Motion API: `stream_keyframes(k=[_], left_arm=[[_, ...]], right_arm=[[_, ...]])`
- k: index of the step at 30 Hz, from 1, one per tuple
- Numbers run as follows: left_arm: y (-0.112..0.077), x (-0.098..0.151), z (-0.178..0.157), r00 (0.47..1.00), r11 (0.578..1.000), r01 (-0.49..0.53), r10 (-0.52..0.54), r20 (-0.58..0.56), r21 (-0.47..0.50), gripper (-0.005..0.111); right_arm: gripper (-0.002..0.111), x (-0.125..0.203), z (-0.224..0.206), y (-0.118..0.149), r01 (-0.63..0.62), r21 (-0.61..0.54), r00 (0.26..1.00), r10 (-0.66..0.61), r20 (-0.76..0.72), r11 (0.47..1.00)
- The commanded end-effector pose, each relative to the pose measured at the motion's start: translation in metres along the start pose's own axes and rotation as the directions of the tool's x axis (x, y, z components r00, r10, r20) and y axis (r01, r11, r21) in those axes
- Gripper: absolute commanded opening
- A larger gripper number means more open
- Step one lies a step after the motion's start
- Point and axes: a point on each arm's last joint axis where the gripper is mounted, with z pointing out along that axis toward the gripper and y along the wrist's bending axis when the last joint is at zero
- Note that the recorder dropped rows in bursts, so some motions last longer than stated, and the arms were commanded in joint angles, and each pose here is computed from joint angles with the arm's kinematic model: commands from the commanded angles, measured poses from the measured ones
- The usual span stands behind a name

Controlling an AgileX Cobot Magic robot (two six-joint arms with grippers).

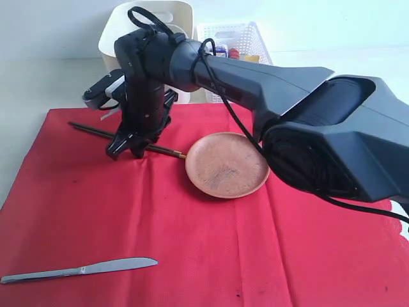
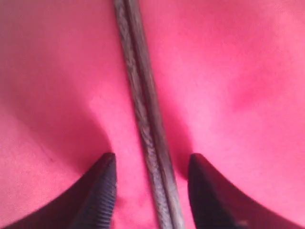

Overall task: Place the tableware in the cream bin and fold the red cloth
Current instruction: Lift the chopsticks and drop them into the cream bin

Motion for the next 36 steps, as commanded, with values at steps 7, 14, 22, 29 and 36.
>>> stream_keyframes(k=[7, 14, 22, 29, 36], left_arm=[[0.000, -0.001, 0.000, 1.000, 1.000, 0.000, 0.000, 0.008, -0.002, 0.000], [0.000, -0.001, 0.000, 1.000, 1.000, 0.000, 0.000, 0.008, -0.002, 0.000], [0.000, -0.001, 0.000, 1.000, 1.000, 0.000, 0.000, 0.008, -0.002, 0.000], [0.000, -0.001, 0.000, 1.000, 1.000, 0.000, 0.000, 0.008, -0.002, 0.000], [0.000, -0.001, 0.000, 1.000, 1.000, 0.000, 0.000, 0.008, -0.002, 0.000]], right_arm=[[0.000, 0.008, 0.014, 0.007, 0.092, -0.110, 0.994, -0.098, -0.053, 0.990], [0.000, 0.008, 0.010, 0.016, 0.210, -0.220, 0.976, -0.219, -0.015, 0.953], [0.000, -0.002, -0.031, 0.014, 0.236, -0.179, 0.972, -0.230, 0.057, 0.955], [0.000, -0.018, -0.099, 0.007, 0.237, -0.096, 0.945, -0.207, 0.253, 0.967], [0.000, -0.035, -0.152, -0.032, 0.070, -0.043, 0.830, -0.034, 0.556, 0.997]])
